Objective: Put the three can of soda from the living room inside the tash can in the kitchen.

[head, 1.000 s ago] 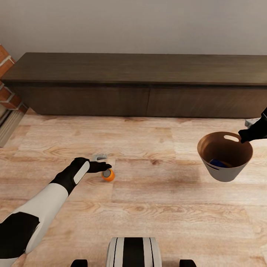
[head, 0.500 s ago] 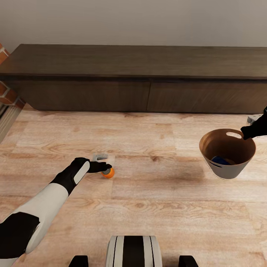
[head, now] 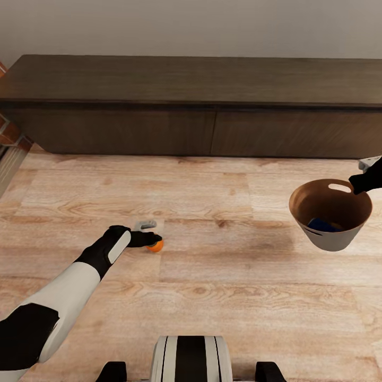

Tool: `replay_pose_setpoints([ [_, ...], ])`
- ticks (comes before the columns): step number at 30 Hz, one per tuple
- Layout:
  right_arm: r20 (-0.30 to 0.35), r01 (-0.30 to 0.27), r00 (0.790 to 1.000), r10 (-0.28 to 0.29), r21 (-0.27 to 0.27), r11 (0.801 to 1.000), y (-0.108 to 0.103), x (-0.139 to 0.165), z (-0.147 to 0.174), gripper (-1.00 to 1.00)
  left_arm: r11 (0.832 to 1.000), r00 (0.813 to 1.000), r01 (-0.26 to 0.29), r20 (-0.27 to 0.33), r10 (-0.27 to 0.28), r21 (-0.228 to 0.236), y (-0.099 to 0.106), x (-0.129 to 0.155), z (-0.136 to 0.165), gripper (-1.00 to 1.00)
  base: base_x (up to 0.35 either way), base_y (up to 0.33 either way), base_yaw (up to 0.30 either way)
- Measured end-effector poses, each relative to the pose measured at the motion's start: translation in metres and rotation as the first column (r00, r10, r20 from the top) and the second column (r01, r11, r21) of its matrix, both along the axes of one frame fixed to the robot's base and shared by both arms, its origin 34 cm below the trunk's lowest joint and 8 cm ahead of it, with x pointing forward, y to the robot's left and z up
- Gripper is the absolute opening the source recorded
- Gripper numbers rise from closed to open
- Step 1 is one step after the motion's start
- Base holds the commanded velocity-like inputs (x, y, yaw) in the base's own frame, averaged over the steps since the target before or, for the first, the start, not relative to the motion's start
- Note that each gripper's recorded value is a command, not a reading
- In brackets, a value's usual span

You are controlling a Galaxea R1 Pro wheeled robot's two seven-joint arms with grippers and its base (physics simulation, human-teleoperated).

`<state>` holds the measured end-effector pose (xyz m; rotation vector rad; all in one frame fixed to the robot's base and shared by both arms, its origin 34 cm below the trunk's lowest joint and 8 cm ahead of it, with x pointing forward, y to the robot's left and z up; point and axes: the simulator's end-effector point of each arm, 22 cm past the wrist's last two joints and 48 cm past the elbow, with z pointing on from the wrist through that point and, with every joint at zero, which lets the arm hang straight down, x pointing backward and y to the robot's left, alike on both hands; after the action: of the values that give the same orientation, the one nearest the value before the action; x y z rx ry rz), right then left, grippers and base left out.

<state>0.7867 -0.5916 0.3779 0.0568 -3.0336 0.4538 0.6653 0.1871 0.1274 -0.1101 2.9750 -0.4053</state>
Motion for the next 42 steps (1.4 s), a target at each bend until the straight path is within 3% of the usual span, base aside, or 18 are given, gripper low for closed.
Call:
replay_pose_setpoints([
  [7,0.003,0.008,1.0,-0.008,0.012,1.0,0.002,0.0,-0.001,-1.0,1.0,1.0,0.002,0.001,-0.002,-0.014,-0.008,0.0,0.001,1.0,0.0,0.0,0.0],
  [8,-0.001,0.006,1.0,-0.006,0.008,1.0,0.001,-0.001,-0.001,-1.0,1.0,1.0,0.002,0.002,-0.002,-0.015,-0.009,0.0,0.001,-1.0,0.0,0.0,0.0],
  [14,-0.032,-0.02,0.999,0.019,-0.034,0.999,-0.006,-0.006,0.0,-1.0,1.0,1.0,0.0,0.002,0.0,-0.02,-0.01,0.0,0.001,-1.0,0.0,0.0,0.0],
  [27,-0.036,-0.019,0.999,0.018,-0.037,0.999,-0.007,-0.007,0.0,-1.0,1.0,1.0,0.002,-0.003,-0.002,-0.017,-0.009,-0.004,0.0,-1.0,0.0,0.0,0.0],
  [42,0.019,-0.012,1.0,0.013,-0.035,0.999,-0.009,-0.001,0.043,-1.0,1.0,0.999,0.004,0.049,-0.003,-0.019,-0.01,0.016,0.037,-1.0,0.0,0.0,0.0],
])
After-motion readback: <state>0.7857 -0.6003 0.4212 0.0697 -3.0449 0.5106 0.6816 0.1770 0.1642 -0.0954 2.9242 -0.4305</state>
